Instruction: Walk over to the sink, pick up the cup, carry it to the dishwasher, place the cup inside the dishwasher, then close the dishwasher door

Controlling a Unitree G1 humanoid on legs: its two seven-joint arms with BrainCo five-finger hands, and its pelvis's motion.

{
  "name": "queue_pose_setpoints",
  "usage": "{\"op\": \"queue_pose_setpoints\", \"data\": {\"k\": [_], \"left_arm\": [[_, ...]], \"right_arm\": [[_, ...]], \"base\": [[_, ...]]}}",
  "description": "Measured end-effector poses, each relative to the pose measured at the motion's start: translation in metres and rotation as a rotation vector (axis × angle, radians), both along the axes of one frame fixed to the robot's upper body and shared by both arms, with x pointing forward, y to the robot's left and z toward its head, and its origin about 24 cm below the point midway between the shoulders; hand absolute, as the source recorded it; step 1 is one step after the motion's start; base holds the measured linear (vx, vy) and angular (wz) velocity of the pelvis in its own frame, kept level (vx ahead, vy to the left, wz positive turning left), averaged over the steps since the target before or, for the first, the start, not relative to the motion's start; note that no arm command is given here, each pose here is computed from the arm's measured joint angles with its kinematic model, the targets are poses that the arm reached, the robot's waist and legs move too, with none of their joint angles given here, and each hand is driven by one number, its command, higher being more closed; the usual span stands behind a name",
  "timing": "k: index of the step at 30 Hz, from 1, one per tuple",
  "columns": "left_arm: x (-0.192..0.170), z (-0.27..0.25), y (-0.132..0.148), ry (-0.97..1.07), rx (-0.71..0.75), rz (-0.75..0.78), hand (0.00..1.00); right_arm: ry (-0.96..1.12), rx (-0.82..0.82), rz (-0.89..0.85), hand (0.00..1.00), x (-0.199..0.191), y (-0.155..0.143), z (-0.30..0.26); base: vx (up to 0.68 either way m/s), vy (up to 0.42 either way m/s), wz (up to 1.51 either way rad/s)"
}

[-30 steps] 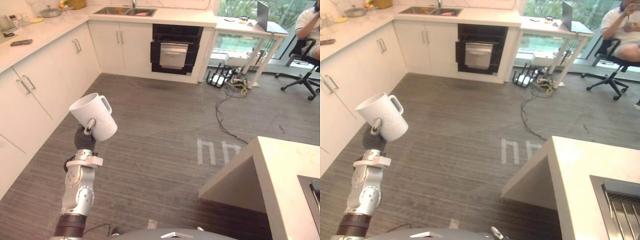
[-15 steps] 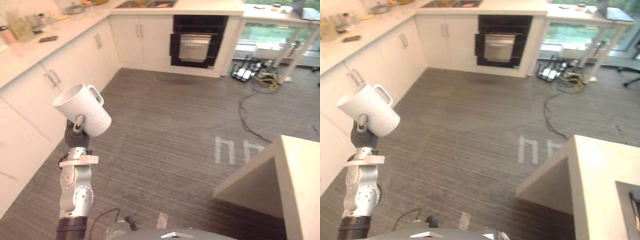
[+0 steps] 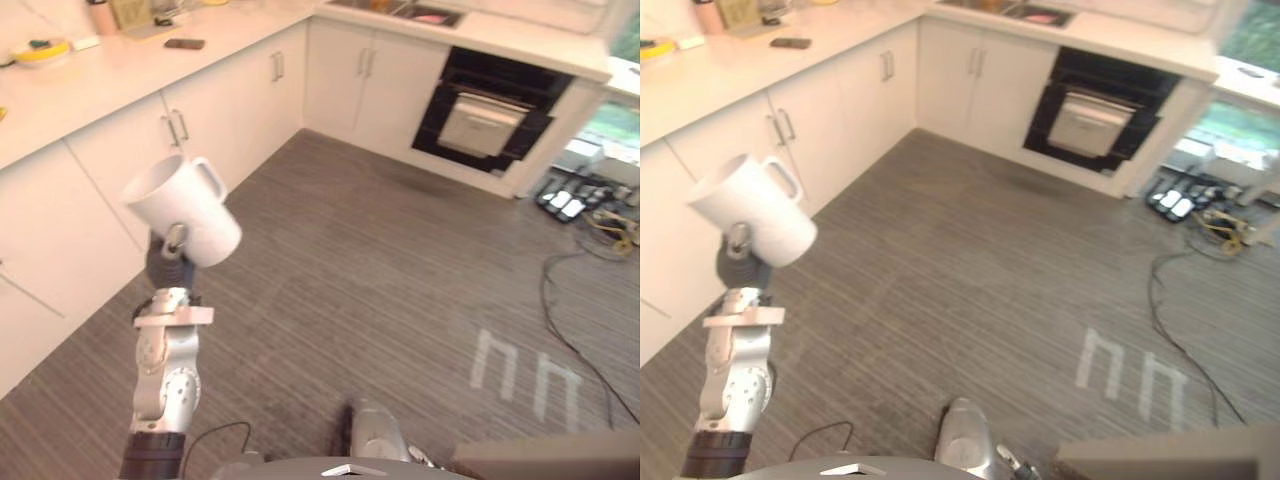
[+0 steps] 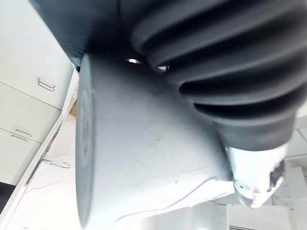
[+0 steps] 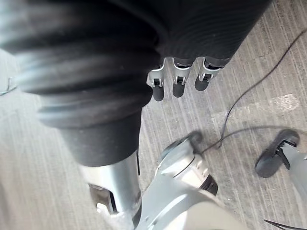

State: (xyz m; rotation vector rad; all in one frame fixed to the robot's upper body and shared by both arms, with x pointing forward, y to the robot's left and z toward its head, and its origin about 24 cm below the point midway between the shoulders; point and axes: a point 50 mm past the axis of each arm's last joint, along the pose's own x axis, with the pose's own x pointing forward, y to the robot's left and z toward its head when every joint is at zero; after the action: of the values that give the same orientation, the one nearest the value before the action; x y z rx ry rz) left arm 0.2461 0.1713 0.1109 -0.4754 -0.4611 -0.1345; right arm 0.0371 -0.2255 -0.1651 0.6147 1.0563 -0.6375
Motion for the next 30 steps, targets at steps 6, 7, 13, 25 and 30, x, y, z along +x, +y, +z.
{"op": "queue_pose_setpoints", "data": {"k": [6,7,13,25,30], "left_arm": [[0.001,-0.013,-0.007,0.036,0.067,-0.132,1.00],[0.001,-0.012,-0.013,0.022,0.078,-0.174,1.00],[-0.006,-0.003,-0.035,-0.032,0.048,-0.285,1.00],[-0.008,0.004,-0.031,-0.061,0.038,-0.302,1.00],[-0.009,-0.005,0.010,-0.020,0.094,-0.075,1.00]], "right_arm": [[0.038,-0.002,-0.031,0.00,-0.017,-0.003,0.000],[0.018,-0.018,-0.059,0.00,-0.014,-0.008,0.002],[-0.100,-0.086,-0.113,0.00,-0.001,-0.016,0.011],[-0.422,-0.178,-0.003,0.00,0.083,-0.028,0.043],[-0.426,-0.127,0.024,0.00,0.079,-0.011,0.041]], "base": [[0.52,-0.128,0.32],[0.51,-0.177,0.26],[0.52,-0.180,-0.08],[0.47,0.211,-0.98],[0.43,0.386,-0.92]]}}
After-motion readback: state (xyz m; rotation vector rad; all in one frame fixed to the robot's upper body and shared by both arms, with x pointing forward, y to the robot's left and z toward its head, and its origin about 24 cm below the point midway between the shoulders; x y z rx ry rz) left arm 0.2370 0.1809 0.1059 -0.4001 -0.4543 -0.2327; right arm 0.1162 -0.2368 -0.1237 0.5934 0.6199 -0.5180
